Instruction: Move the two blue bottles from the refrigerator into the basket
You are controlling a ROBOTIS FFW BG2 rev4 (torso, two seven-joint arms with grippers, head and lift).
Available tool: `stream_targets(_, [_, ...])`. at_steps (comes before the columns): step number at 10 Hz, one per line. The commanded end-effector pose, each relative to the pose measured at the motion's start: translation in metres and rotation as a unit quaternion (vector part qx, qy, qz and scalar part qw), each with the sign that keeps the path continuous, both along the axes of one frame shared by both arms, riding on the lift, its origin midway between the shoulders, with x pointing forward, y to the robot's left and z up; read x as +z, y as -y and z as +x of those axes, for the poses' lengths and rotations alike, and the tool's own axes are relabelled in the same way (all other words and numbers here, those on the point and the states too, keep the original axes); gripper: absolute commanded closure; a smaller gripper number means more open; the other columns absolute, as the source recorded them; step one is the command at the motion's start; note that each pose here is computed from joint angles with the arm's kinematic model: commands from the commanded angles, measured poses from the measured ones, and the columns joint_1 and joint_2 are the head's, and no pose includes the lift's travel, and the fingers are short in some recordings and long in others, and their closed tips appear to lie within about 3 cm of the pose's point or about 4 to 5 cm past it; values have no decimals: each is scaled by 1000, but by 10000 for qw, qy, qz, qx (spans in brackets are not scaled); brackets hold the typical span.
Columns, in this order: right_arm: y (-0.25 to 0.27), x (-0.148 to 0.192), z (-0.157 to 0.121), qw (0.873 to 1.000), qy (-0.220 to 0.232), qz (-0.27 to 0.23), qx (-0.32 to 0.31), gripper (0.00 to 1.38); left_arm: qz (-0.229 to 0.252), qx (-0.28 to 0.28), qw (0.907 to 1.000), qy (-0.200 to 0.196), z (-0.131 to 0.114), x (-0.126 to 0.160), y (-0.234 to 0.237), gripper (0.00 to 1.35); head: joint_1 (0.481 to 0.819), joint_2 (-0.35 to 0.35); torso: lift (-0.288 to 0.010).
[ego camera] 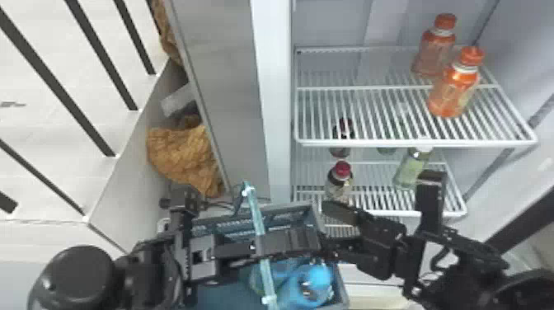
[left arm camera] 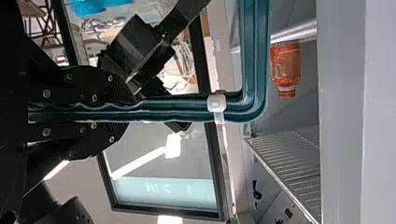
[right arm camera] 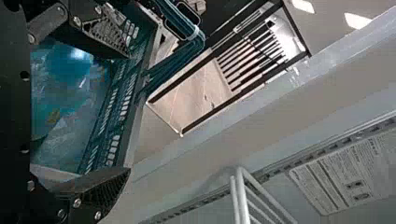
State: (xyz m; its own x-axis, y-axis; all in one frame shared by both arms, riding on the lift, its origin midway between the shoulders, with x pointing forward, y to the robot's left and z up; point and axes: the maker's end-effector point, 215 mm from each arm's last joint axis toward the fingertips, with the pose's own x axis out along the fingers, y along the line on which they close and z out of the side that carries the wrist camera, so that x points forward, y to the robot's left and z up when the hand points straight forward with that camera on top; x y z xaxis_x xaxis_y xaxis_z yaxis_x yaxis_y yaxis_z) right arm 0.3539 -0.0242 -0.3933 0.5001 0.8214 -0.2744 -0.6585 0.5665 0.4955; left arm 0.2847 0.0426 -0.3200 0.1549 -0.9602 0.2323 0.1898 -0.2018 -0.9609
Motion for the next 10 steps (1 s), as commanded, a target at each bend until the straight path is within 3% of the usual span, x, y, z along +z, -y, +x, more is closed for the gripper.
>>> stream_targets(1, [11, 3, 1, 9999, 65, -36, -131, 186, 6, 1, 10000, -11, 0, -1, 0, 1202, 695, 36, -10])
stream_targets(5, [62, 19, -2, 9952, 601, -65, -771, 188, 30, 70, 10000, -54, -1, -4, -5, 1202, 695, -29, -10])
stream_targets(10, [128, 35, -10, 9739, 1619, -280, -1568, 185, 57, 180, 9997, -126, -1, -9, -10, 1202, 695, -135, -10])
